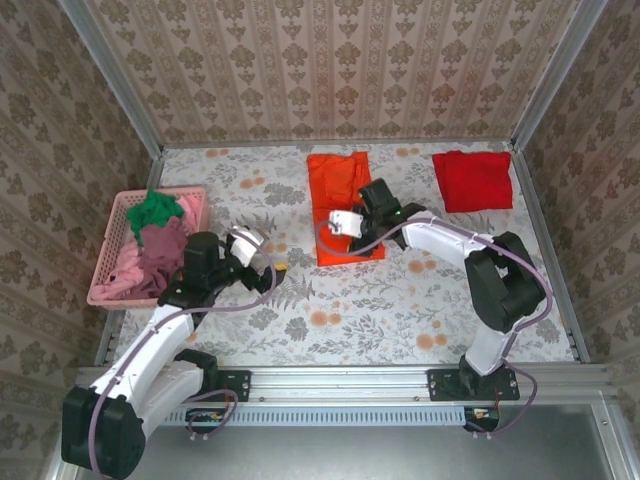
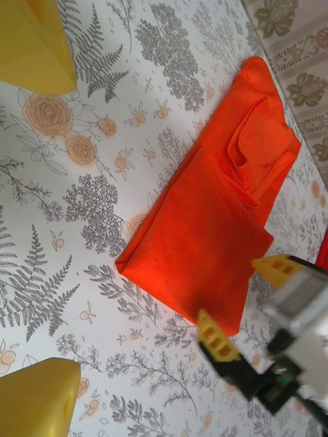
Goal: Fold and stack the t-shirts
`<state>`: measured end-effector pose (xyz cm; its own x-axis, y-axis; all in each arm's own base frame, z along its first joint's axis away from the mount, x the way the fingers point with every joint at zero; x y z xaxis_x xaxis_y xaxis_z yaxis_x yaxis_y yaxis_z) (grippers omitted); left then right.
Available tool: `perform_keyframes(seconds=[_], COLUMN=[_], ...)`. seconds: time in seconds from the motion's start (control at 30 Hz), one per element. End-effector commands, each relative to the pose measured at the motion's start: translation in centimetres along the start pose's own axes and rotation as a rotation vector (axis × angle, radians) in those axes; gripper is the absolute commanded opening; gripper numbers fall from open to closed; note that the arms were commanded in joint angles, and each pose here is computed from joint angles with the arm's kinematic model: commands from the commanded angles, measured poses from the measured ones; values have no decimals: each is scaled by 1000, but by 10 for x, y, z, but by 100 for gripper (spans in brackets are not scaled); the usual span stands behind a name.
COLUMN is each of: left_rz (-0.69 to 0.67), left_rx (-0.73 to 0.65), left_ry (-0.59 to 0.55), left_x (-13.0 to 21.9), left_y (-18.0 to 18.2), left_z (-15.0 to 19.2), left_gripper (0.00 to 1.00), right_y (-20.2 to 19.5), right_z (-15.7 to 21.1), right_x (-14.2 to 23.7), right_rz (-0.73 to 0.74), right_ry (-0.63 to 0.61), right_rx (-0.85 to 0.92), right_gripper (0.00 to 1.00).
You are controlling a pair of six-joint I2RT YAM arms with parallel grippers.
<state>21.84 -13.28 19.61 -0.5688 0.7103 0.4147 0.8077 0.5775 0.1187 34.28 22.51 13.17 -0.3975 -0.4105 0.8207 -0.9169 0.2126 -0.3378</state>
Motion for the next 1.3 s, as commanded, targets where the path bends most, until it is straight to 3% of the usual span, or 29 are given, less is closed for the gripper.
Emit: perform_keyframes(seconds=[0.0, 0.47, 0.67, 0.8, 0.97, 1.23, 1.27], left_rz=[60, 48, 35, 31, 16, 45, 52], left_rx=[-38, -28, -23, -17, 29, 72, 69], left_ry=[-40, -38, -31, -30, -41, -63, -64], left_x=[-1, -2, -3, -4, -7, -26, -29], left_y=[-6, -4, -3, -2, 1, 2, 2], left_z=[-6, -4, -2, -2, -2, -1, -1], left_gripper=[100, 100, 100, 100, 100, 100, 100], right_y=[22, 23, 24, 27, 46, 94, 96], right_z=[8, 26, 33, 32, 32, 24, 24], right_x=[-10, -55, -60, -52, -32, 9, 10], right_rz=[-93, -111, -99, -108, -141, -239, -229], right_ry=[24, 101, 143, 145, 144, 132, 125], right_rx=[38, 30, 33, 23, -37, -102, -106], right_gripper=[75, 60, 38, 13, 0, 0, 6])
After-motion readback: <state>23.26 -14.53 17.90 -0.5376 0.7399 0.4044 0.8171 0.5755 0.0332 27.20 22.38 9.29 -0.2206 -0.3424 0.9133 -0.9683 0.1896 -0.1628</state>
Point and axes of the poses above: each hand's point on the last joint's axis, 136 mm out from that joint toward the fingers, its own x axis back along the fingers, its own y axis along the line the jaws close on, z = x × y, the point moved 6 cm from there along x, back along the fingers, and after that the axes turned 6 degrees about -x, right-handed, at the moved point
